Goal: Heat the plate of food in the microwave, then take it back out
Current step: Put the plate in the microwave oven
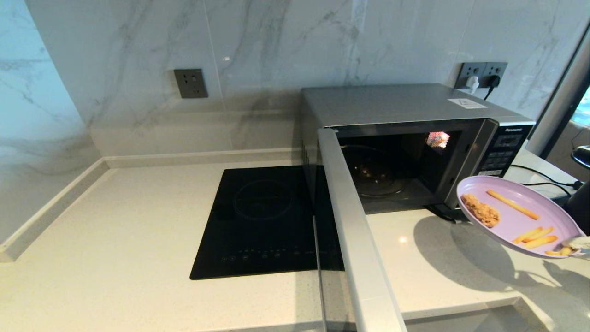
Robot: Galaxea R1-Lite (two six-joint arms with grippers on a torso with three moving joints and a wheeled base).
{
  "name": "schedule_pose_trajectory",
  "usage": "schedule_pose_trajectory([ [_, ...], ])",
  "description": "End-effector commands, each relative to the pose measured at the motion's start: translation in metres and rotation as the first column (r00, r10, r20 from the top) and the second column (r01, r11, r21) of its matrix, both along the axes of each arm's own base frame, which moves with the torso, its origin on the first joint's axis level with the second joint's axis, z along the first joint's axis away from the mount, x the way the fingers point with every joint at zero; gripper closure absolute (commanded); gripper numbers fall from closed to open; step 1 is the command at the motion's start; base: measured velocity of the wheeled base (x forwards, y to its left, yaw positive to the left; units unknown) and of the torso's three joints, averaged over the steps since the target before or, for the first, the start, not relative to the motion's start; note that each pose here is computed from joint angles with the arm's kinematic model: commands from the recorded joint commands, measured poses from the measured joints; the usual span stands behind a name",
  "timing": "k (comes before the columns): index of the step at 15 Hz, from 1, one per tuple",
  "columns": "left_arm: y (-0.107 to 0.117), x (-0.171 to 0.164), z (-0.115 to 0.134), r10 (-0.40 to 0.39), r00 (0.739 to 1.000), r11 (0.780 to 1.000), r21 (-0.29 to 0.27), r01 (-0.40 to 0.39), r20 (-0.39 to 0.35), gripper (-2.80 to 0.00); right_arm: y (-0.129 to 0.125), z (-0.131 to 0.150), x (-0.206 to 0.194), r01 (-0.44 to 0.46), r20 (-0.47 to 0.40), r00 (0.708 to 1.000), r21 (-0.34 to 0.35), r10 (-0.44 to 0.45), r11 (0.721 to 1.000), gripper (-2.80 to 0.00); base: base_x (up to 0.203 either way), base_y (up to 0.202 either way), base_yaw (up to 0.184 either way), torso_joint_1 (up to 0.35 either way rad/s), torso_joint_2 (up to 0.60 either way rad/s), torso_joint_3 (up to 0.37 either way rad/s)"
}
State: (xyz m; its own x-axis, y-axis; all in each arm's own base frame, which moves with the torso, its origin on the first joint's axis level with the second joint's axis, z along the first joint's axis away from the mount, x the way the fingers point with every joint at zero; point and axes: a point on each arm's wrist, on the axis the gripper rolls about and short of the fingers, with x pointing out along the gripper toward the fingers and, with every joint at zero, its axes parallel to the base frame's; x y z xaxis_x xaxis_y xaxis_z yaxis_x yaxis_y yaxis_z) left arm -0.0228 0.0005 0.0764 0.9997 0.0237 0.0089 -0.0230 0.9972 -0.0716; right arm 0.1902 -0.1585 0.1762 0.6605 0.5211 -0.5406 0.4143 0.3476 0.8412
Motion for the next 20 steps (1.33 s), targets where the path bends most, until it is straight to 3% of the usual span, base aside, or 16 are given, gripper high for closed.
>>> schedule_pose_trajectory([
  [1,0.0,0.0,0.0,0.001,1.0,1.0,-0.001,-0.001,-0.001,0.0,0.022,0.007,0.005,-0.073,0.014,0.997,-0.004,0.073,0.997,0.0,0.0,0.0,0.0,0.0,0.0,0.0],
  [7,0.0,0.0,0.0,0.001,1.0,1.0,-0.001,-0.001,-0.001,0.0,0.051,0.014,0.047,-0.192,-0.023,0.981,-0.02,0.192,0.981,0.0,0.0,0.0,0.0,0.0,0.0,0.0],
  [11,0.0,0.0,0.0,0.001,1.0,1.0,-0.001,-0.001,-0.001,0.0,0.068,0.004,0.093,-0.152,-0.028,0.988,-0.08,0.15,0.985,0.0,0.0,0.0,0.0,0.0,0.0,0.0],
  [20,0.0,0.0,0.0,0.001,1.0,1.0,-0.001,-0.001,-0.001,0.0,0.136,-0.001,0.176,-0.073,-0.06,0.996,-0.083,0.068,0.994,0.0,0.0,0.0,0.0,0.0,0.0,0.0],
])
